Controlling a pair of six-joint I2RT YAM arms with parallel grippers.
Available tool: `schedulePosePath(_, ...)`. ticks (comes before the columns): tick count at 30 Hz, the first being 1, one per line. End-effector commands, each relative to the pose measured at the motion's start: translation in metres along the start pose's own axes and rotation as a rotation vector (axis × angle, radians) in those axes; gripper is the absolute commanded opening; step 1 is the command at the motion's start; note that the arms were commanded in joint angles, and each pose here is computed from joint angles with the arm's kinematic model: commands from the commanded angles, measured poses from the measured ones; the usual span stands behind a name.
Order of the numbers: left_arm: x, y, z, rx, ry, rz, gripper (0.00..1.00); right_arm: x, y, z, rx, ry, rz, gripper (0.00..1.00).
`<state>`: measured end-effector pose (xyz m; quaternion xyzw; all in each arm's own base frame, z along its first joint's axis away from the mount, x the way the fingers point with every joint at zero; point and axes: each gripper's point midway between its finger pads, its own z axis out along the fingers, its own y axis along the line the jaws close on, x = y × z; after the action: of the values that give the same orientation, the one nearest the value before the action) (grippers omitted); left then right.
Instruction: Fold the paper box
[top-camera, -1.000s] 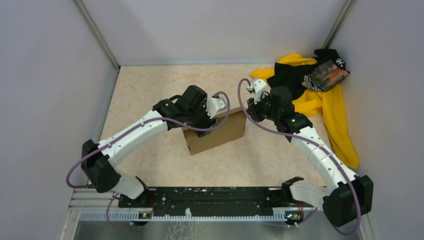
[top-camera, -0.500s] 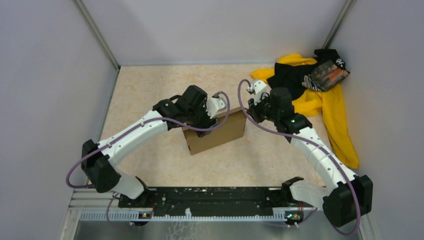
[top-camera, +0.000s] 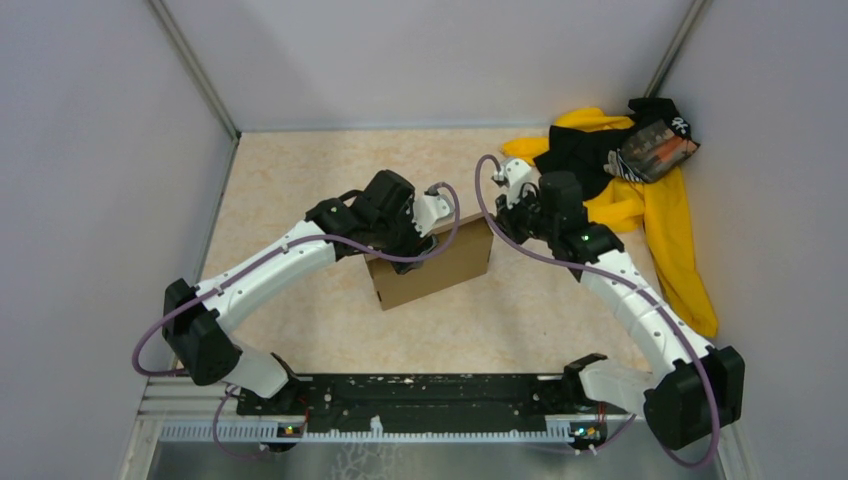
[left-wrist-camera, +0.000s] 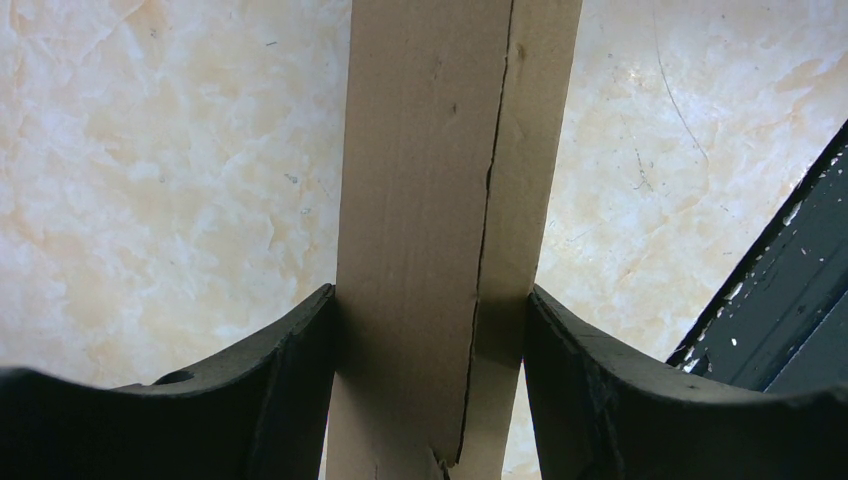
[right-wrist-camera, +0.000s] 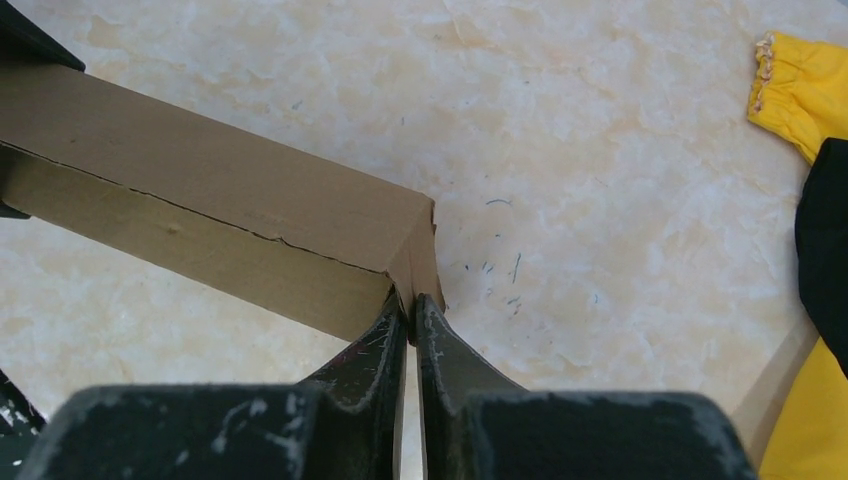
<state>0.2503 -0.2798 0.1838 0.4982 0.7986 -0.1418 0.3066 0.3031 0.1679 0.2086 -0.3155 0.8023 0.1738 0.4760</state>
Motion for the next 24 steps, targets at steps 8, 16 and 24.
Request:
schedulePosePath(8,0.004,-0.013,0.002,0.062,0.019,0.008,0.53,-0.038,-0.001,-0.011,-0.013,-0.036,0.031,0.03)
schedulePosePath(16,0.004,-0.014,0.003,0.066,0.018,0.011,0.53,-0.044,0.004,-0.013,-0.049,0.001,0.049,0.03)
schedulePosePath(24,0.005,-0.015,0.005,0.072,0.021,0.011,0.52,-0.045,0.010,-0.012,-0.077,0.038,0.072,0.01)
